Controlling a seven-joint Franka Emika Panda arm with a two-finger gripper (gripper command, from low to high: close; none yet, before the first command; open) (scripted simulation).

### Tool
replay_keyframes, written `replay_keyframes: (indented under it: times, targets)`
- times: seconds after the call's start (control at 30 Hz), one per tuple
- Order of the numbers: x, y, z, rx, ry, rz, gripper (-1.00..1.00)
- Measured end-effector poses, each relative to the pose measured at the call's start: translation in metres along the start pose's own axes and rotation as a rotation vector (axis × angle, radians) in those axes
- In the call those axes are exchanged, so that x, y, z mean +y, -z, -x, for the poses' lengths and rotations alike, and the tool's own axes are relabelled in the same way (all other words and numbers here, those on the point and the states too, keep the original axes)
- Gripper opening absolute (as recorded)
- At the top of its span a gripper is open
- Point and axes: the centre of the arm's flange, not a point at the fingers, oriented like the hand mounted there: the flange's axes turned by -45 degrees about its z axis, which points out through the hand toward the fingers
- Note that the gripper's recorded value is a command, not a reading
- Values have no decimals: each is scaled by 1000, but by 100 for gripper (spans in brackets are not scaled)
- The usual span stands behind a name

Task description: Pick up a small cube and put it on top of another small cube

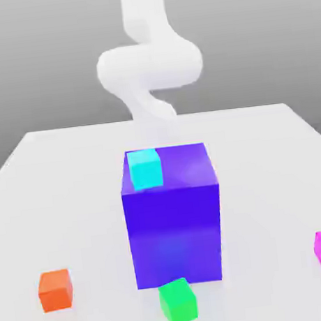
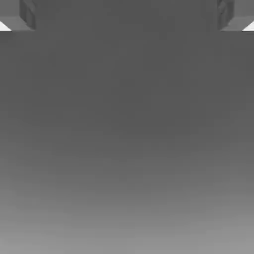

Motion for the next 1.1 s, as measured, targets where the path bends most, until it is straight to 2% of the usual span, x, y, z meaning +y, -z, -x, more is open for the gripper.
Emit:
replay_keyframes:
  times: [0.2, 0.4, 0.67, 0.83, 1.0, 1.03, 1.1]
  targets:
    - [-70, -118, 18, -158, 283, -135, 0]
    - [-152, -216, 73, -298, 573, -260, 0]
    - [-265, -306, 199, -464, 1001, -425, 0]
    - [-299, -348, 290, -569, 1238, -500, 0]
    - [-308, -391, 344, -591, 1297, -518, 0]
    - [-308, -399, 352, -591, 1297, -520, -100]
    - [-308, -399, 352, -591, 1297, -520, -100]
